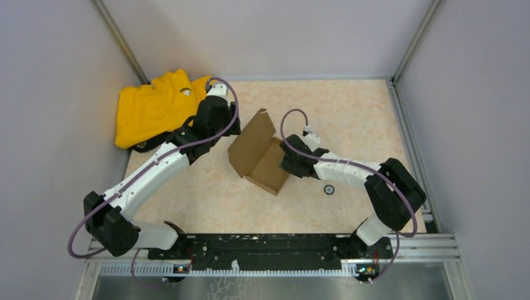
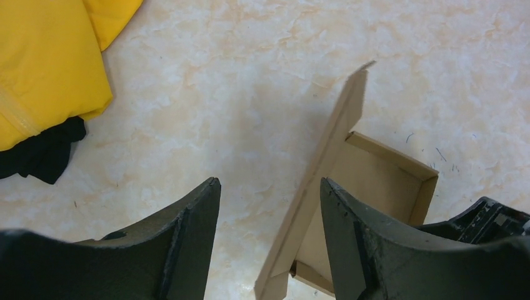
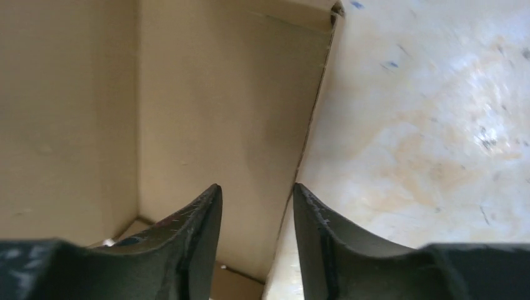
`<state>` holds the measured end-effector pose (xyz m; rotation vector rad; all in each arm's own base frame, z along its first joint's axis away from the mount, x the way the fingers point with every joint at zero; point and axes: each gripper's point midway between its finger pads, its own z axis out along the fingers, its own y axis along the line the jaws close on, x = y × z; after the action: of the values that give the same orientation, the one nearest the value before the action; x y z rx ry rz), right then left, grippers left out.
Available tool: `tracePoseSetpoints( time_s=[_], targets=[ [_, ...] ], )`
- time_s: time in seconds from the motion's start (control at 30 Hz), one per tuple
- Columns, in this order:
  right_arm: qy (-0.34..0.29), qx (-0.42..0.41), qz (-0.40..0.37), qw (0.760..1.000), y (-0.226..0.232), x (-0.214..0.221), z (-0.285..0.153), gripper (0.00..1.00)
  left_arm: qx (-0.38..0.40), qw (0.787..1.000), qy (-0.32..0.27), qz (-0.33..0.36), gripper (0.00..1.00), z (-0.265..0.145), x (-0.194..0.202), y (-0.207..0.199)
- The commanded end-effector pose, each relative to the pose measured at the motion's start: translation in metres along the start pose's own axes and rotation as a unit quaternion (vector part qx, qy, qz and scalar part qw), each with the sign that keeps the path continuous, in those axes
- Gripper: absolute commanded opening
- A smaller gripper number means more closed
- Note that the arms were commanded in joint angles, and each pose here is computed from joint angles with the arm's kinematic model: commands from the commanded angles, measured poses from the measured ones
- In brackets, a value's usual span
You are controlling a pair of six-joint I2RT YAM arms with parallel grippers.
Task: Fold the paper box
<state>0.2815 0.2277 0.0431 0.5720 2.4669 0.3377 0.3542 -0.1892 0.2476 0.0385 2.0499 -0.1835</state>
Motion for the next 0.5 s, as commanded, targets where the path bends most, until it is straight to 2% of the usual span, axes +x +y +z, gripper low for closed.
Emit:
tracePoseSetpoints(
  time_s=[0.0,0.07,0.13,0.23,0.37,0.47],
  targets=[
    [-0.069,-0.088,-0.033,0.993,0.064,-0.056,-0.035,0.49,-0.005,1.0,-0.013,-0.006,0.66,-0.008,-0.007,0.005],
    [-0.087,-0.101,-0.11,0.985,0.067,-0.071,-0.049,0.52,-0.005,1.0,-0.015,-0.006,0.67,-0.01,-0.008,0.006],
    [-0.103,-0.137,-0.192,0.966,0.074,-0.082,-0.063,0.56,-0.006,1.0,-0.017,-0.004,0.67,-0.011,-0.008,0.007],
    [-0.108,-0.189,-0.312,0.925,0.081,-0.095,-0.072,0.5,-0.008,1.0,-0.018,-0.002,0.67,-0.011,-0.009,0.009],
    [-0.08,-0.221,-0.391,0.89,0.069,-0.118,-0.049,0.48,-0.007,1.0,-0.015,-0.003,0.67,-0.009,-0.007,0.009],
    [-0.084,-0.23,-0.448,0.86,0.072,-0.132,-0.028,0.47,-0.008,1.0,-0.01,-0.004,0.67,-0.007,-0.002,0.01]
  ],
)
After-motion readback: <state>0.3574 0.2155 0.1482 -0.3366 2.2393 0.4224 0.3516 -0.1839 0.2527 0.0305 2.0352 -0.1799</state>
